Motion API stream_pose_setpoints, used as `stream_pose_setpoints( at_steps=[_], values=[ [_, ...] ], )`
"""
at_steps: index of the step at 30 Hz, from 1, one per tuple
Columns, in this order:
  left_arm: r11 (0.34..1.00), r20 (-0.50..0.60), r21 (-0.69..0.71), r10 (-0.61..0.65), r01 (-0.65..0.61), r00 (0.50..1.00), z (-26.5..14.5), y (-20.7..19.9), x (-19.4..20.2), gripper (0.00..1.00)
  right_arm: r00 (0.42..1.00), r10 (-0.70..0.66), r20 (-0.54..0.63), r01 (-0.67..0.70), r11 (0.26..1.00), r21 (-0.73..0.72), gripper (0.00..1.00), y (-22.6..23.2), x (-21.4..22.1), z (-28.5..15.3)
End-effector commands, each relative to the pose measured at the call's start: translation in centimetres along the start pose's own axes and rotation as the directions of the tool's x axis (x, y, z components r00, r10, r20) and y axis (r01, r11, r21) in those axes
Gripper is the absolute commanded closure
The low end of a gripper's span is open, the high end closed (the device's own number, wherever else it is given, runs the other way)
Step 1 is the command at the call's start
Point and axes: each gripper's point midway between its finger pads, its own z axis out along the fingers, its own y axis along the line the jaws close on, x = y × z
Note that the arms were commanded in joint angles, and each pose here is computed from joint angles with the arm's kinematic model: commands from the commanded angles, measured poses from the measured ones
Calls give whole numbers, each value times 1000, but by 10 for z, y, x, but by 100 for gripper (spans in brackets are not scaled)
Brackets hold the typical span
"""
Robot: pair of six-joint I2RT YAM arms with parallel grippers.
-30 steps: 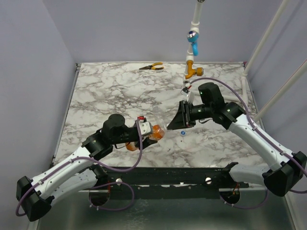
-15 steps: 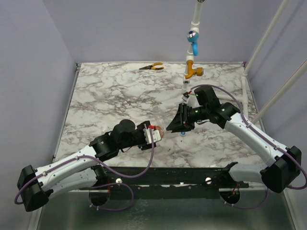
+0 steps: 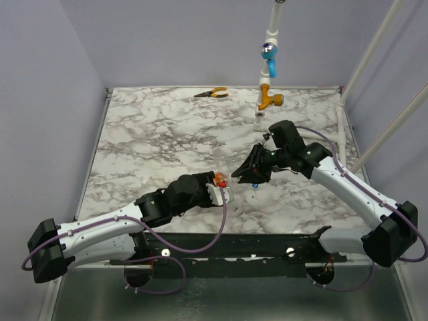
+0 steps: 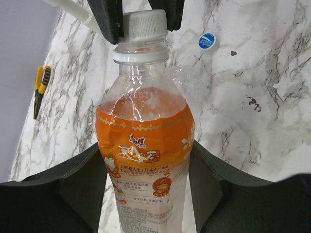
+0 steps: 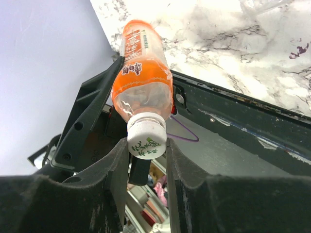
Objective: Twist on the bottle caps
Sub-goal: Screw the bottle cap onto the plastic bottle.
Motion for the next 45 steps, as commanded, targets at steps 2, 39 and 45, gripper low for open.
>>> stream_pose_setpoints(
  at_steps=[2,39,45],
  values=[
    [994,267,-109,43,-14,963,-2,27,-75,55,991,121,49,-125,987,100,81,-20,-8,15],
    [962,487,-149,-128,227,864,-13,40,-106,62,989,-135,64,134,991,13,83,43,-18,-12],
    [951,564,-182,-106,248,819,-9,45,-115,63,986,-160,55,157,986,51,83,45,-19,-16]
  ],
)
